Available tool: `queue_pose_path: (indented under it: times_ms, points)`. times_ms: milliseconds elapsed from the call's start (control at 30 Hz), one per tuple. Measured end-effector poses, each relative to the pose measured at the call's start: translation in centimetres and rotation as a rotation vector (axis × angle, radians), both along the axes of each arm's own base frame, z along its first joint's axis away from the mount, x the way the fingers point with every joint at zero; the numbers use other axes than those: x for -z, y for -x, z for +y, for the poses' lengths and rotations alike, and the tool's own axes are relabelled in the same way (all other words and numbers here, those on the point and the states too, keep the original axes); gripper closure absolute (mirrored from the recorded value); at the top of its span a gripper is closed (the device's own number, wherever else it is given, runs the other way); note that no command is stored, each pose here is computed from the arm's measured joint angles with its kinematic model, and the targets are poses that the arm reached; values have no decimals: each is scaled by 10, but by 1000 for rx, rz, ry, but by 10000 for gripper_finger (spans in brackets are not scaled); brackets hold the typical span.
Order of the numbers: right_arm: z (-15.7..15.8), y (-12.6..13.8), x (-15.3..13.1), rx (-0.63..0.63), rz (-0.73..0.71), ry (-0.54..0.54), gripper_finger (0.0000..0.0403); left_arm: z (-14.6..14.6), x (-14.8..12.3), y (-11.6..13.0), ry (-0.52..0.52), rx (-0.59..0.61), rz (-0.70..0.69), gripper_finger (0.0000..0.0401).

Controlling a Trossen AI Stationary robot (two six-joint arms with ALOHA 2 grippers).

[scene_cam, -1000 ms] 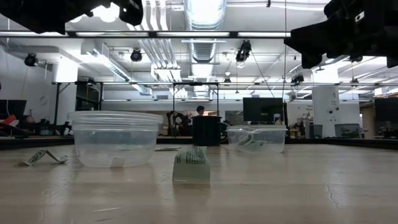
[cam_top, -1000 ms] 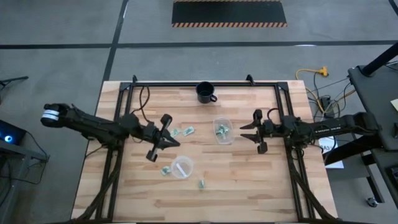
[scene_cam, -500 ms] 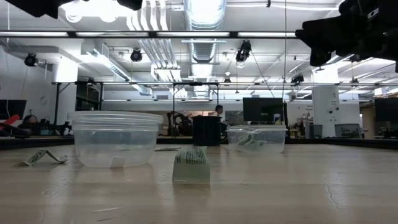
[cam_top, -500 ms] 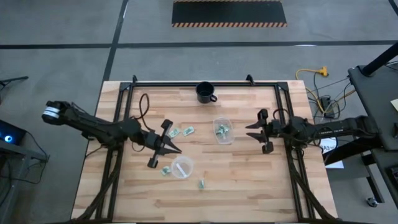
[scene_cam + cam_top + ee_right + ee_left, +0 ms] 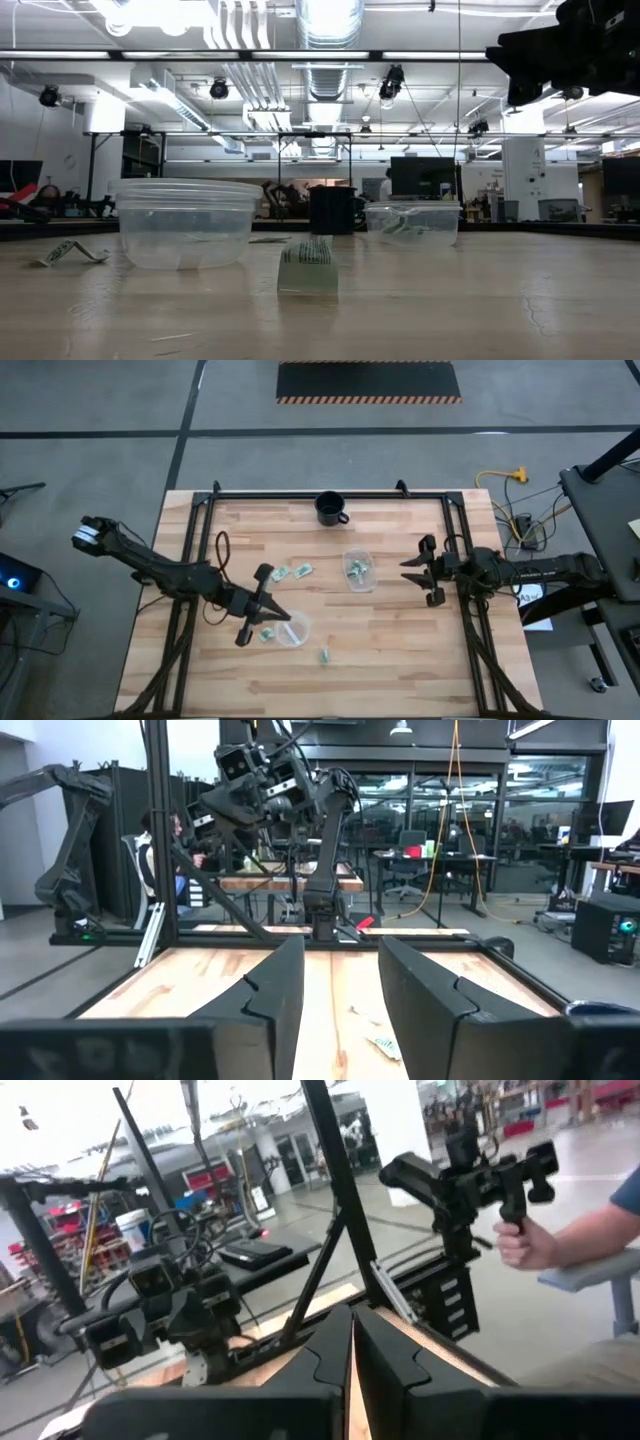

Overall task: Pick and place items into bin
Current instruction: Put the white stevia packet into the left transparent bin

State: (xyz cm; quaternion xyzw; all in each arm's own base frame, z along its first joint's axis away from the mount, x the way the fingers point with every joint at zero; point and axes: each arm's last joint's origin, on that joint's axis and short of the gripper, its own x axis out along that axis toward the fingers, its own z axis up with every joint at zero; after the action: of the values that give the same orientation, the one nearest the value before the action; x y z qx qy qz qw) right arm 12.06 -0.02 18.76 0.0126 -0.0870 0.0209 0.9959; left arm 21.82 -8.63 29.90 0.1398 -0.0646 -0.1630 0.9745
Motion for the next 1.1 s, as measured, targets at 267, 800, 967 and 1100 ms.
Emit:
queue_pose_path:
  times_ms: [267, 800, 967, 1100]
  points:
    - [-2, 9, 5, 24, 48, -5, 289, -7, 2, -3, -49, -48, 66, 401]
    - [-5, 24, 14, 59, 120, 8, 293, -28, 3, -30, -191, -127, 275, 401]
    - [-5, 24, 16, 66, 140, 38, 292, -40, 2, -51, -246, -166, 353, 401]
    - [-5, 24, 20, 75, 176, 92, 289, -48, 3, -65, -294, -162, 431, 401]
